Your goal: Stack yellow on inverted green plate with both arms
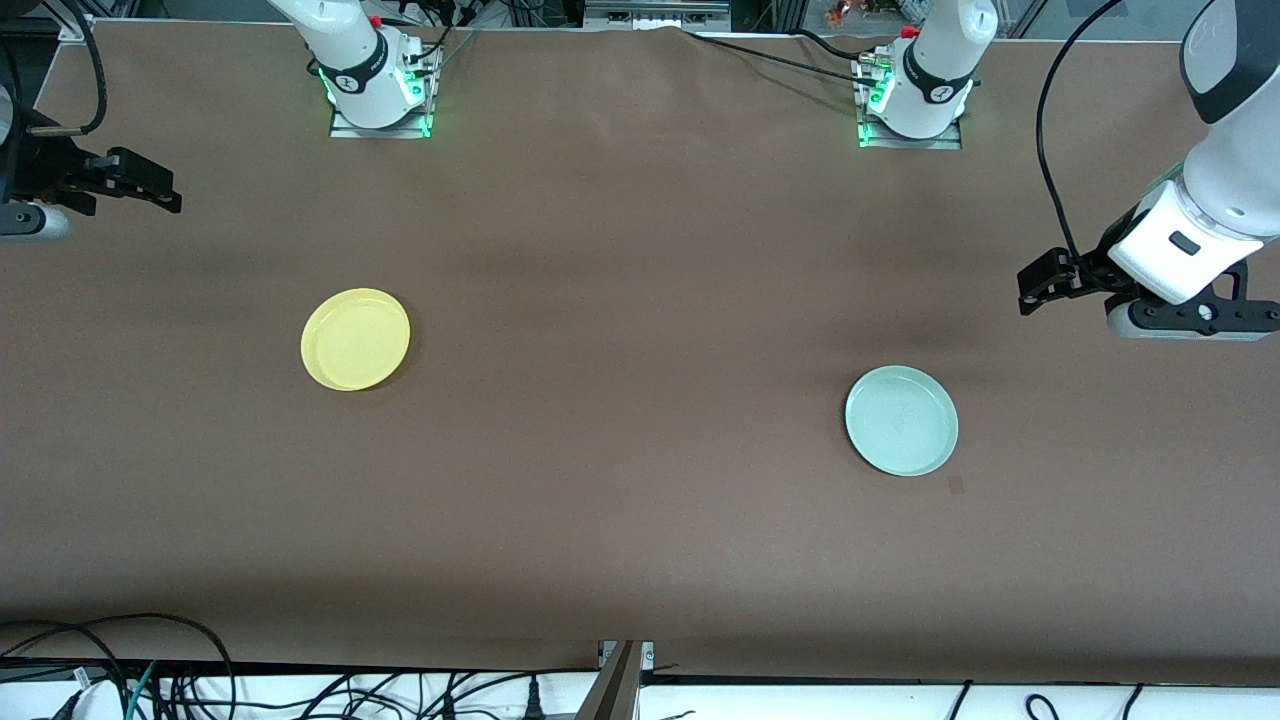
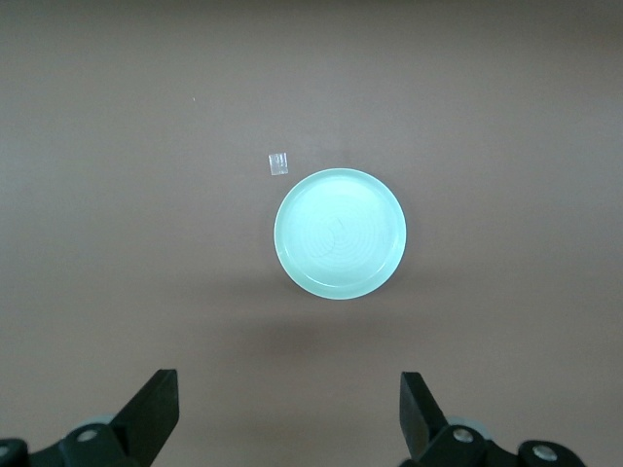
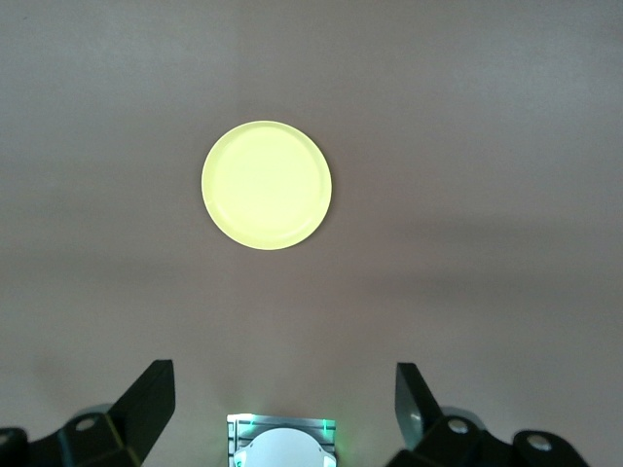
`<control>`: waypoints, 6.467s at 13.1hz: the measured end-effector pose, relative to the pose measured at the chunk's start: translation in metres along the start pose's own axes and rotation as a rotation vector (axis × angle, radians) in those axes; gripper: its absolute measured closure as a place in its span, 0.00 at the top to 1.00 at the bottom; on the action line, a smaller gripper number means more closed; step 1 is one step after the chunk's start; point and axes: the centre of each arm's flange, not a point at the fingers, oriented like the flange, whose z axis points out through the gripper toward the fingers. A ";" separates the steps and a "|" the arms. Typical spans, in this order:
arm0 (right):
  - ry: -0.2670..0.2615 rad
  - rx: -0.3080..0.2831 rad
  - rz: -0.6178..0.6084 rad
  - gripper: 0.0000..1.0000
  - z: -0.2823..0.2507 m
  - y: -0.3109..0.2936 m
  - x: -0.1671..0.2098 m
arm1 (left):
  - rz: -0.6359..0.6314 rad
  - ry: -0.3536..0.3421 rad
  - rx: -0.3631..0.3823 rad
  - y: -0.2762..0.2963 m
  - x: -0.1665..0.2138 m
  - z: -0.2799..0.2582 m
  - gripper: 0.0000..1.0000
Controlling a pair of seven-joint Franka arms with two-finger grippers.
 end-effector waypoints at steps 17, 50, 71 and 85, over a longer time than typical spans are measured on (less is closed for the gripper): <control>0.000 0.000 0.000 1.00 0.000 0.000 0.000 | 0.000 -0.004 0.000 0.000 0.000 0.000 1.00; 0.000 0.000 0.000 1.00 0.000 0.000 0.000 | -0.001 -0.007 0.001 -0.001 0.000 0.001 1.00; 0.000 0.000 0.000 1.00 0.000 0.000 0.000 | -0.006 -0.036 -0.007 0.000 0.015 0.034 1.00; -0.001 0.000 0.002 1.00 0.000 0.001 0.000 | 0.026 -0.213 -0.012 -0.032 0.045 0.154 1.00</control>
